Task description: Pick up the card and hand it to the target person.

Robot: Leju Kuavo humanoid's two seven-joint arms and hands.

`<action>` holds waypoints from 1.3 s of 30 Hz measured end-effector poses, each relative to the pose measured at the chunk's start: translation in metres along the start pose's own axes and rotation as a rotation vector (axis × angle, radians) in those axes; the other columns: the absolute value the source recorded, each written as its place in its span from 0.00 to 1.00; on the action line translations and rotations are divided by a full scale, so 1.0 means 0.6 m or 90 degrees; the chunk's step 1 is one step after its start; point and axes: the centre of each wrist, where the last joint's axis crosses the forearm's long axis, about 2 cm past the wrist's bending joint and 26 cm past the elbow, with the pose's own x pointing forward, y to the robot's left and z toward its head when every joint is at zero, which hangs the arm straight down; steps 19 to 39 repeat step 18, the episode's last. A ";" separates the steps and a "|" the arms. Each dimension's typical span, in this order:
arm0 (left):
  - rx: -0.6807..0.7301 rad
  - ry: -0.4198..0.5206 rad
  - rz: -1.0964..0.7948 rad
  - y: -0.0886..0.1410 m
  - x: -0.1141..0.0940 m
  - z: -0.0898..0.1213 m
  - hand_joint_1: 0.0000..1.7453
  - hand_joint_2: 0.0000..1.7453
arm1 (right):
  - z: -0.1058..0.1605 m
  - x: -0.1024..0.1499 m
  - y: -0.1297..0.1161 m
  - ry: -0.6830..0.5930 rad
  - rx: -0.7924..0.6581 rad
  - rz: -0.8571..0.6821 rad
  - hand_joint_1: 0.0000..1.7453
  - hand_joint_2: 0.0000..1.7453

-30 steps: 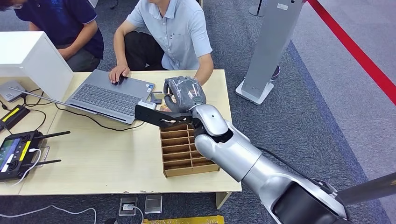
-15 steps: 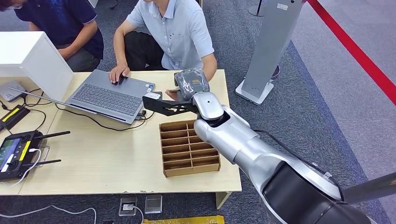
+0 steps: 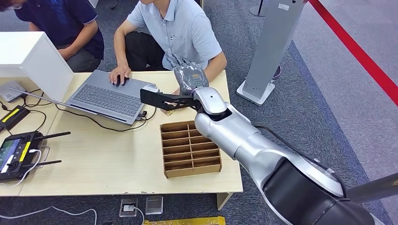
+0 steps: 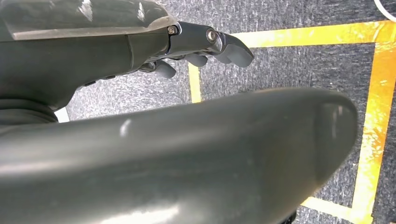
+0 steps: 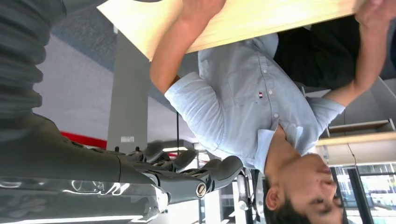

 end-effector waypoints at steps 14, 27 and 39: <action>0.010 0.020 0.018 0.002 -0.015 0.000 0.00 0.00 | 0.133 -0.101 0.075 0.011 -0.043 -0.430 0.00 1.00; 0.012 0.023 0.019 0.003 -0.016 -0.001 0.00 0.00 | 0.204 -0.116 0.109 -0.014 -0.045 -0.524 0.00 1.00; 0.012 0.023 0.019 0.003 -0.016 -0.001 0.00 0.00 | 0.204 -0.116 0.109 -0.014 -0.045 -0.524 0.00 1.00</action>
